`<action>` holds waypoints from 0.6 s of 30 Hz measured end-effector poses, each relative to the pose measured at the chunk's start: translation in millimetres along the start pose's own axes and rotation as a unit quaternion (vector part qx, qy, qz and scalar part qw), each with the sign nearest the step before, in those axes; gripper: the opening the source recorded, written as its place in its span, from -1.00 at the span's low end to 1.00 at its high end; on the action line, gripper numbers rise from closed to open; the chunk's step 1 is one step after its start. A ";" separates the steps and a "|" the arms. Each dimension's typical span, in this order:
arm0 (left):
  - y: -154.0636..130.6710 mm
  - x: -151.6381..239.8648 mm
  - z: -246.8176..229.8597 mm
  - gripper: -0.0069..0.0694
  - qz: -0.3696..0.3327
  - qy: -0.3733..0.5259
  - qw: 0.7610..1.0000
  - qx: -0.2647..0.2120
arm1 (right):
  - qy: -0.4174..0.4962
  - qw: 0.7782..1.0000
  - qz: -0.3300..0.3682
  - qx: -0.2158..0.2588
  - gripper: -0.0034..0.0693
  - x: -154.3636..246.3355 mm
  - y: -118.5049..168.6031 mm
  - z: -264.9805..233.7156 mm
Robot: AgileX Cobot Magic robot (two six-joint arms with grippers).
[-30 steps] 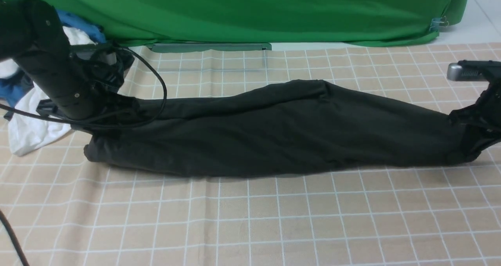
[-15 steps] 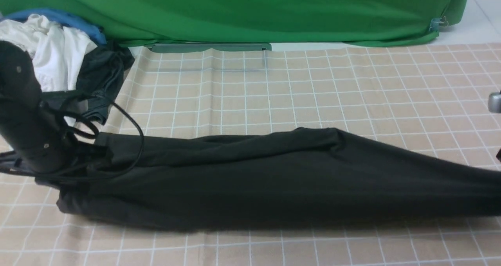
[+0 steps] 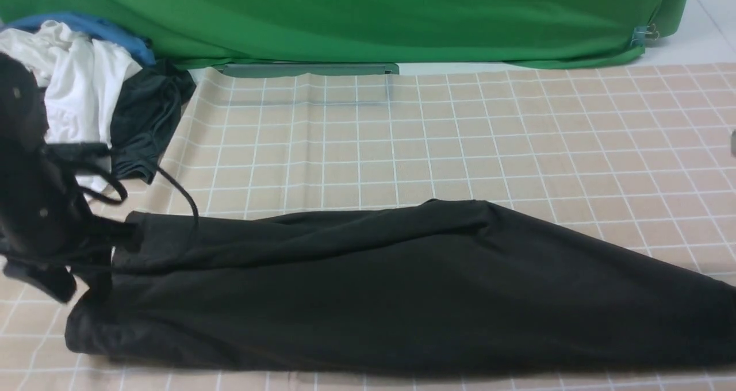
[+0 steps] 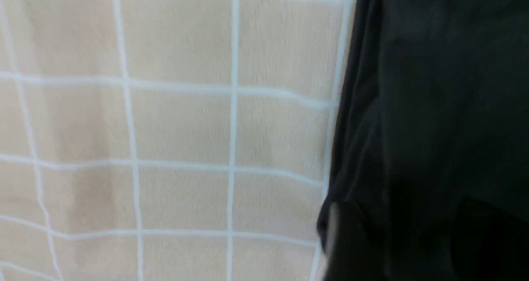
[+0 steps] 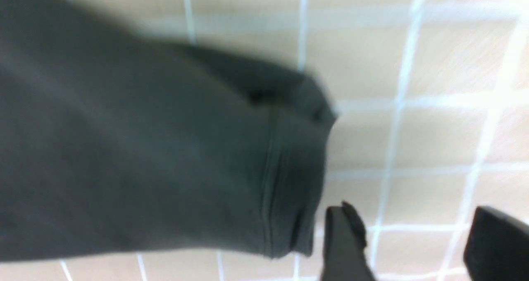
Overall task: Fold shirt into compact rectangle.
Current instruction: 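Pull the folded dark garment lengthwise by its ends to straighten it flat on the table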
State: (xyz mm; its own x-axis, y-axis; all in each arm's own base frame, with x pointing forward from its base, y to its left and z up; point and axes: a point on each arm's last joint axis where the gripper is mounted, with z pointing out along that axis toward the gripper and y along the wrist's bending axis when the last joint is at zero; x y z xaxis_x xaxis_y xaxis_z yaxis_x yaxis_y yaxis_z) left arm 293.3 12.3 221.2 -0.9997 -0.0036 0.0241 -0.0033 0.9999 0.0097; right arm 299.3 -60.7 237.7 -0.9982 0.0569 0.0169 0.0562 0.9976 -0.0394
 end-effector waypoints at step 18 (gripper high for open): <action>-130.7 -35.4 65.4 -0.78 0.165 0.004 0.984 0.070 | -0.123 0.979 -0.165 -0.012 -0.77 -7.5 94.9 -41.2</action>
State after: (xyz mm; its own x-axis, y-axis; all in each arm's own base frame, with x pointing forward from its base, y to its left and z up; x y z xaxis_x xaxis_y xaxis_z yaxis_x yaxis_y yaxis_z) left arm 327.5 -117.6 153.7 -0.9465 0.3225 0.0109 0.3180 0.9380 -0.1379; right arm 313.0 35.1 275.0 -0.9364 -0.2761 -0.2167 -0.2721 0.9610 -0.0487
